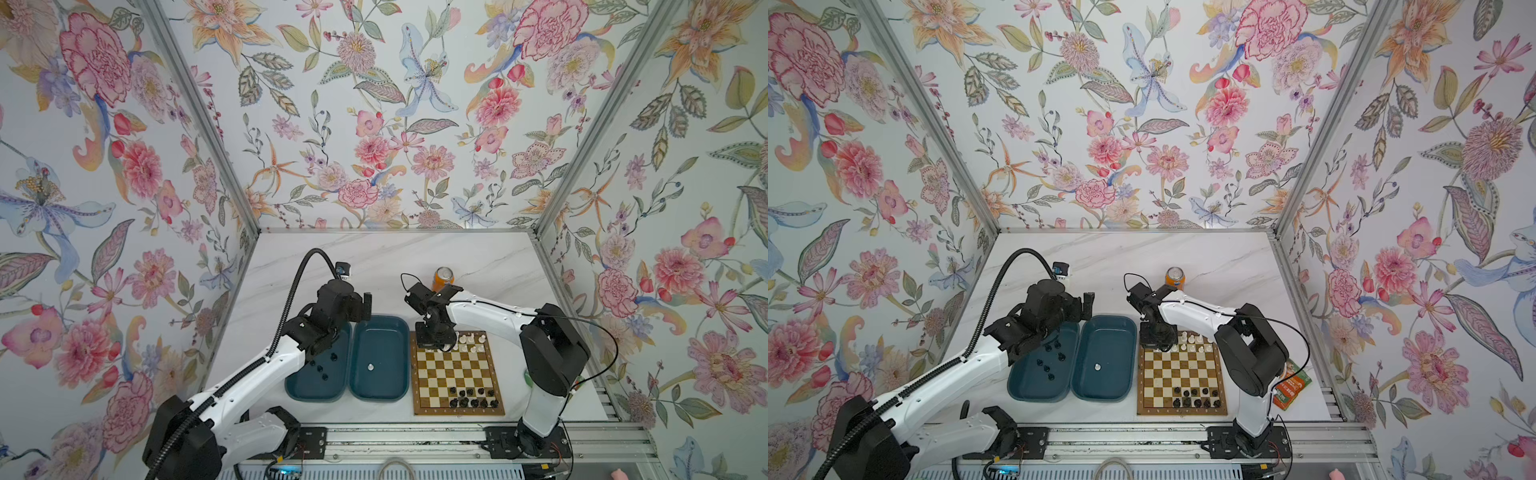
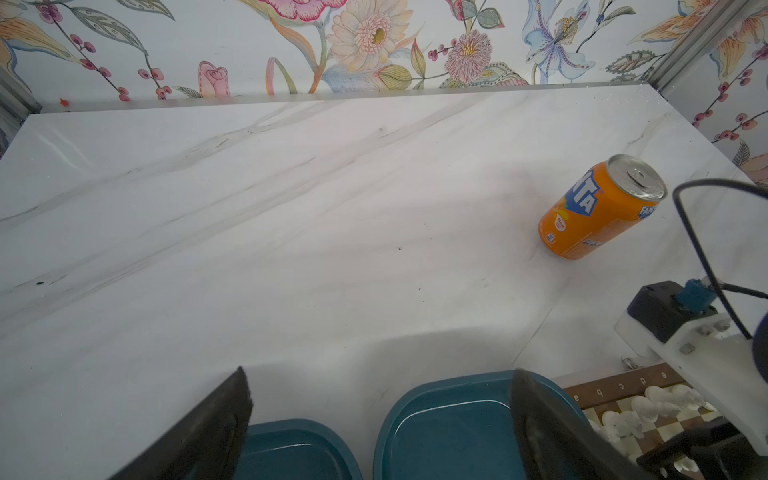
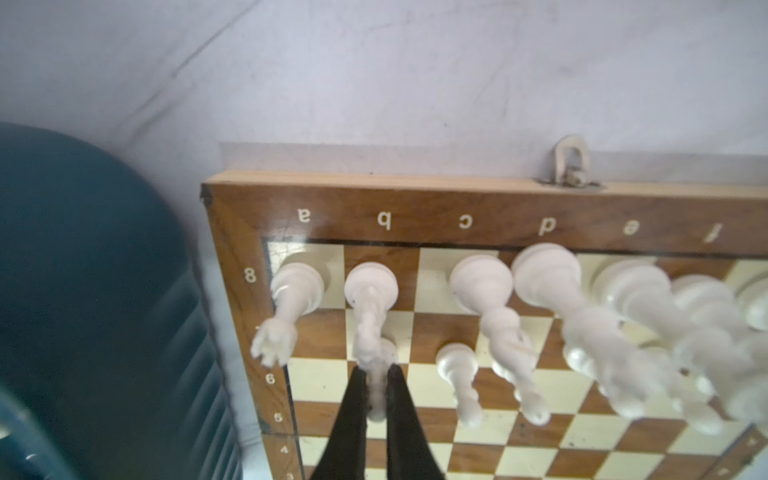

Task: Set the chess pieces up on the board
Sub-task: 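Lower the white pawn onto the second-row square and open the right gripper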

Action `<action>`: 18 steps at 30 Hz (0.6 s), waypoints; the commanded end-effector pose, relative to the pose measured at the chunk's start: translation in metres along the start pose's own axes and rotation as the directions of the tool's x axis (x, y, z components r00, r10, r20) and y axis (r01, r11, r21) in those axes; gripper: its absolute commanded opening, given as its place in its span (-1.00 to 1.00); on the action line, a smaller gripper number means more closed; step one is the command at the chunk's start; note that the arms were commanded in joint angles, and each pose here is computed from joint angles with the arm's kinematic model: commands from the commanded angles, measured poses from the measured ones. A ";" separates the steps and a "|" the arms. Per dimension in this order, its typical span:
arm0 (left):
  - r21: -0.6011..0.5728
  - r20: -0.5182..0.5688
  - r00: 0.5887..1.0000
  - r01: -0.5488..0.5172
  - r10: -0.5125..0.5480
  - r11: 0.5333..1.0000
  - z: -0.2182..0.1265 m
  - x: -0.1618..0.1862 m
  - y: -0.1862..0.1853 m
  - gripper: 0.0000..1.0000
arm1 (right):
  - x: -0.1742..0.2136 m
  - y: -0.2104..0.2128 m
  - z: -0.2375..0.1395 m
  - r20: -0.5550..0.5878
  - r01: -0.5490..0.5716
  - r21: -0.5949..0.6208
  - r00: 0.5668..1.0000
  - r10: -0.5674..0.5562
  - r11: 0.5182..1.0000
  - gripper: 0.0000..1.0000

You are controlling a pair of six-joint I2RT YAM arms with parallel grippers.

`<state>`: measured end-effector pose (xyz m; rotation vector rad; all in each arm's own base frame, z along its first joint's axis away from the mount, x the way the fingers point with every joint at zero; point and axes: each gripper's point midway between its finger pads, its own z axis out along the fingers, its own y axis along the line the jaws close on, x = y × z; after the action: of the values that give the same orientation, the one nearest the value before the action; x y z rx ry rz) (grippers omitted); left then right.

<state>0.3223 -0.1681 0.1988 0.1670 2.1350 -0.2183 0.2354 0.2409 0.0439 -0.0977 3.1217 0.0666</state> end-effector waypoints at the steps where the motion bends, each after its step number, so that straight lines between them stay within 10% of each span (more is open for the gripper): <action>1: -0.025 0.017 1.000 -0.005 0.005 1.000 -0.003 -0.010 0.005 0.96 | 0.001 -0.004 0.005 -0.009 -0.009 0.009 1.000 0.009 1.000 -0.80; 18: -0.022 0.023 1.000 0.009 -0.008 1.000 -0.007 -0.012 0.007 0.95 | -0.001 -0.006 -0.003 0.013 -0.023 -0.001 1.000 0.024 1.000 -0.49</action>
<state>0.3227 -0.1661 0.1983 0.1624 2.1380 -0.2140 0.2381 0.2410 0.0433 -0.0846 3.1151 0.0762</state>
